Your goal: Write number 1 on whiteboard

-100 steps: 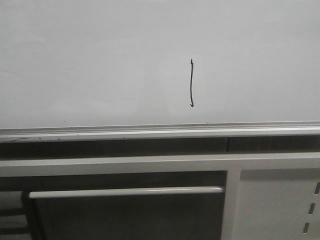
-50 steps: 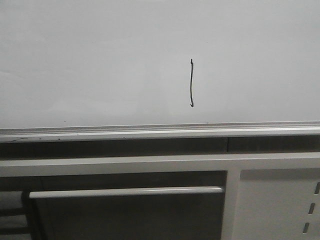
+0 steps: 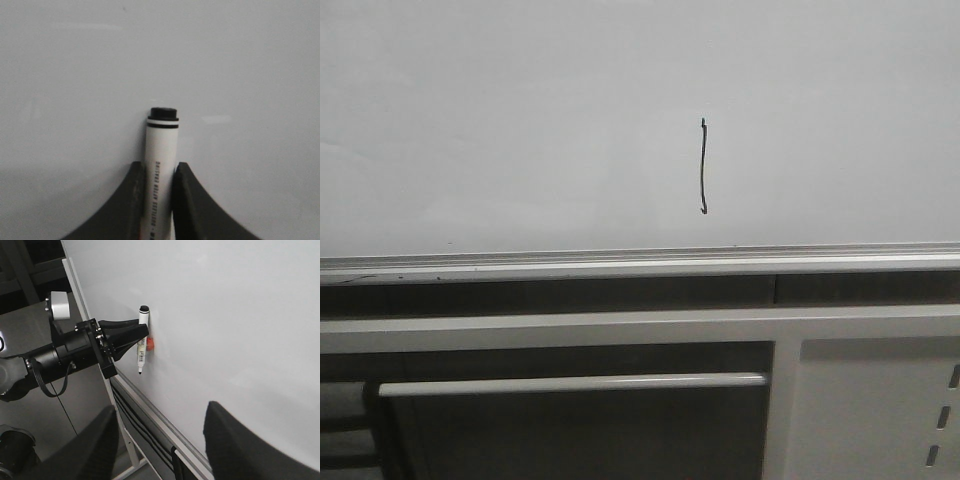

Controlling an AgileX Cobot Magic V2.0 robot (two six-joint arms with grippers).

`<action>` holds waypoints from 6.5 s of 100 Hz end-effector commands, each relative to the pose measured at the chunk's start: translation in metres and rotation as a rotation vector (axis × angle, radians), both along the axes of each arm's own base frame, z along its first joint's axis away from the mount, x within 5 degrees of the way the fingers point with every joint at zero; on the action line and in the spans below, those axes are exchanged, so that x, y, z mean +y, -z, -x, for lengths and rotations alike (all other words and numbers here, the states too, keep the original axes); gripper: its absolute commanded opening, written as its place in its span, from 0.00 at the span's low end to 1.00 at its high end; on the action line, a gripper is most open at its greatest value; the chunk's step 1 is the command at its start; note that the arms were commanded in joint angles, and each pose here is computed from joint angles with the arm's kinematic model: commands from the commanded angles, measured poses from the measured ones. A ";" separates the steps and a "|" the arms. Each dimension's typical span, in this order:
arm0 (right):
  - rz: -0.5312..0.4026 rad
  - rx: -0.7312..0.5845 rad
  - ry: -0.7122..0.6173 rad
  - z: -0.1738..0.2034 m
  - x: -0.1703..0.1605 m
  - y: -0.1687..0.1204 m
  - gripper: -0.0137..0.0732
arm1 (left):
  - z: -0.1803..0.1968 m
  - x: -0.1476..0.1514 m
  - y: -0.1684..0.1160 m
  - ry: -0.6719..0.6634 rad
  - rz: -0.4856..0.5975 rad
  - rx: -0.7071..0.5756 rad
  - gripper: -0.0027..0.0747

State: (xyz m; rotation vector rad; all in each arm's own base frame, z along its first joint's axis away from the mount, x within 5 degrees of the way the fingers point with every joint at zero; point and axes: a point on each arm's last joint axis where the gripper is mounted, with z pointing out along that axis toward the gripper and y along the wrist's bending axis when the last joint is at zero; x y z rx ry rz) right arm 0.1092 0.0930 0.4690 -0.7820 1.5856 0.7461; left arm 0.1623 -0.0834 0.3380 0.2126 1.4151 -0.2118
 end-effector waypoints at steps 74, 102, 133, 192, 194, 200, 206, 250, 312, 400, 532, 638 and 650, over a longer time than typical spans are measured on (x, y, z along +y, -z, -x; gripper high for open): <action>-0.076 -0.058 0.034 0.003 -0.003 -0.016 0.57 | 0.010 -0.040 -0.004 0.141 0.109 -0.023 0.01; -0.074 -0.056 0.030 0.003 -0.003 -0.016 0.57 | 0.009 -0.083 0.023 0.111 0.078 -0.041 0.01; -0.068 -0.055 0.027 0.004 -0.003 -0.016 0.57 | 0.000 -0.105 0.046 0.084 0.047 -0.032 0.01; -0.065 -0.053 0.025 0.004 -0.003 -0.015 0.57 | -0.009 -0.098 0.047 0.006 0.070 -0.066 0.01; -0.065 -0.053 0.025 0.004 -0.003 -0.015 0.57 | -0.010 -0.099 0.048 0.010 0.064 -0.070 0.01; -0.065 -0.053 0.025 0.004 -0.003 -0.015 0.57 | -0.011 -0.098 0.047 0.011 0.057 -0.082 0.01; -0.064 -0.053 0.024 0.004 -0.003 -0.015 0.57 | -0.013 -0.096 0.047 0.000 0.057 -0.086 0.01; -0.061 -0.050 0.020 0.004 -0.003 -0.015 0.57 | -0.016 -0.093 0.047 -0.024 0.059 -0.082 0.01; -0.053 -0.042 0.007 0.005 -0.002 -0.014 0.57 | -0.016 -0.095 0.048 -0.005 0.049 -0.075 0.40; -0.047 -0.040 0.004 0.005 -0.002 -0.013 0.57 | 0.025 -0.082 0.036 0.083 0.093 -0.053 0.70; -0.071 -0.178 0.277 0.052 -0.040 0.065 0.08 | 0.095 0.042 0.012 0.430 -0.009 0.024 0.01; -0.201 -0.005 0.320 0.075 -0.050 0.206 0.08 | 0.102 0.025 0.094 0.536 -0.138 0.277 0.01; -0.201 -0.005 0.320 0.075 -0.050 0.206 0.08 | 0.102 0.025 0.095 0.535 -0.110 0.311 0.01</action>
